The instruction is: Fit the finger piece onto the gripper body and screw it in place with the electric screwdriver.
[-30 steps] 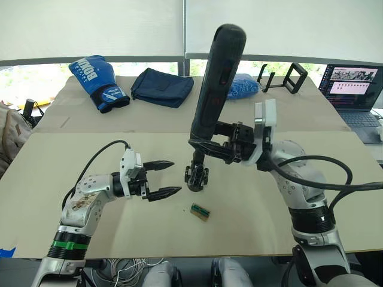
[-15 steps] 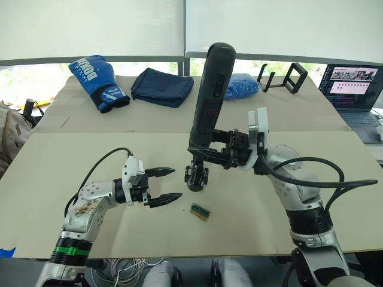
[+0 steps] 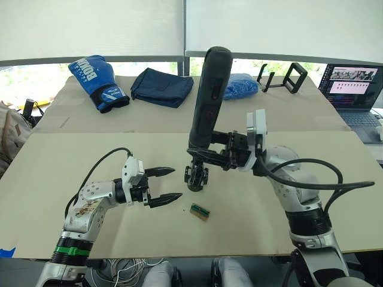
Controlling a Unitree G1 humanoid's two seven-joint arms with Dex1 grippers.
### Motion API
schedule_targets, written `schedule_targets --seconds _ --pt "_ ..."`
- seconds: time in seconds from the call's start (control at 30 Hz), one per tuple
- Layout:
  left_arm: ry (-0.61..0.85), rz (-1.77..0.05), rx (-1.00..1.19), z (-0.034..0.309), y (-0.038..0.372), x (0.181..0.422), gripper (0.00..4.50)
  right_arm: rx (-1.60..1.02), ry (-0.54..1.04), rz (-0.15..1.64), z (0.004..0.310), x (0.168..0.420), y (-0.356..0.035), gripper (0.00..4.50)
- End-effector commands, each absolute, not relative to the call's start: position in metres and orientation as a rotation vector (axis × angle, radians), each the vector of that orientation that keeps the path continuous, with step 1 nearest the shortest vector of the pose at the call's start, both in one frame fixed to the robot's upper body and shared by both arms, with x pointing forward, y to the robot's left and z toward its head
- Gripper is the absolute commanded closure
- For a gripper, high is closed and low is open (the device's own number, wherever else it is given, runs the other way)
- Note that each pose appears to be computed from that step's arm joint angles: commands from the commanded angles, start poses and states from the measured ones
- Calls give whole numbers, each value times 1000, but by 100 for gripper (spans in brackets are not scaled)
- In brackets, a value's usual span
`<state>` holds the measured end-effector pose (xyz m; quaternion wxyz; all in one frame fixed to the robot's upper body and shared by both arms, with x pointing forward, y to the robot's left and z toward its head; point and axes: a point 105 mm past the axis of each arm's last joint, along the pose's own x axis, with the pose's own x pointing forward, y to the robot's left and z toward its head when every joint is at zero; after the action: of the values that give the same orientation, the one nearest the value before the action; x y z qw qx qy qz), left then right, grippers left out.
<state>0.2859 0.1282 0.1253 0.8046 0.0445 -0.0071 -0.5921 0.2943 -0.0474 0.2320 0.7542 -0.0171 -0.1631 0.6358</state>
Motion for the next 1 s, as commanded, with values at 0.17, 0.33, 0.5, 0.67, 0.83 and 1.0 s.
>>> schedule_targets --seconds 0.17,0.33,0.5,0.67,0.83,1.0 --pt "-39 -1281 111 127 127 284 0 -75 -446 1398 250 285 -47 256" --pt "-37 -1281 110 127 127 284 0 -76 -449 1393 251 286 -47 256" --pt "-38 -1283 110 127 126 283 0 -74 -454 1392 252 286 -47 256" --pt "-39 -1287 109 128 124 283 0 -71 -456 1393 253 286 -47 256" --pt "-37 -1290 108 128 124 282 0 -71 -457 1386 254 286 -48 256" --pt "-35 -1293 105 127 123 281 0 -67 -459 1382 254 286 -48 256"
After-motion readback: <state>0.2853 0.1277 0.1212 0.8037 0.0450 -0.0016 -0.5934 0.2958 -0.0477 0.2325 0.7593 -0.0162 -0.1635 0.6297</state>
